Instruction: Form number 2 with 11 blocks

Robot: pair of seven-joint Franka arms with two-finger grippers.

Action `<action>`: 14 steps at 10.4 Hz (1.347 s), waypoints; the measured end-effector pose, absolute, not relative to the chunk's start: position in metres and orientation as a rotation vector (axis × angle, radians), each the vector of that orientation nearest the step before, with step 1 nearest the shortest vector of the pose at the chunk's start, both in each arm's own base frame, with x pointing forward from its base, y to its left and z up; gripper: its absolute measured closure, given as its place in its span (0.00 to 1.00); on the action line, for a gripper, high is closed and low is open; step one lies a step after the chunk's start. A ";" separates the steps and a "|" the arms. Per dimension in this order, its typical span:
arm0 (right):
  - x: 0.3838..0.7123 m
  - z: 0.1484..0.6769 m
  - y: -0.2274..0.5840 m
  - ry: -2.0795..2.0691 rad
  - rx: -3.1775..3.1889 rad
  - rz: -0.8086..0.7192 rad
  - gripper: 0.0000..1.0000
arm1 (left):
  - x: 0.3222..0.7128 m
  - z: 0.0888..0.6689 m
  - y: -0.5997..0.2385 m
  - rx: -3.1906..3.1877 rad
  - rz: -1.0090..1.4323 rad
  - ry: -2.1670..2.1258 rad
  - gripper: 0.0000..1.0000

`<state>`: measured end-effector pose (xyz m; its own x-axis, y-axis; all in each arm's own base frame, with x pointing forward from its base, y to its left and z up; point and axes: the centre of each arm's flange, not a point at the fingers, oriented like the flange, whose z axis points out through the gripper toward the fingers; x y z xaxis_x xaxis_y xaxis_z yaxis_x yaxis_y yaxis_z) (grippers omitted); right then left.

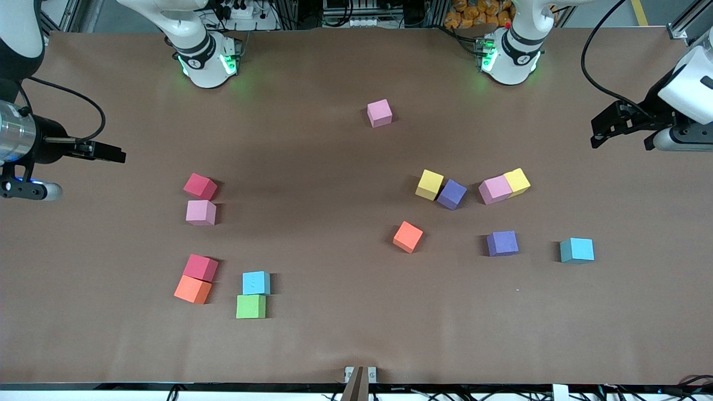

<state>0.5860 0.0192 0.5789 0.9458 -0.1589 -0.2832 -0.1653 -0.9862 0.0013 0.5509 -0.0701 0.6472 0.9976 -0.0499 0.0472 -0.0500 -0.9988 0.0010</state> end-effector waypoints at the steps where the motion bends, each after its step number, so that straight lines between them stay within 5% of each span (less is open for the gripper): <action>1: 0.586 0.579 0.019 0.255 -3.077 0.445 0.00 | 0.551 0.647 -0.070 3.138 0.074 -0.078 0.00; 8: 0.594 0.540 0.013 0.222 -3.071 0.448 0.00 | 0.545 0.604 -0.126 3.111 0.001 -0.215 0.00; 14: 0.595 0.395 0.024 0.155 -3.051 0.403 0.00 | 0.464 0.508 -0.305 3.140 -0.103 -0.200 0.00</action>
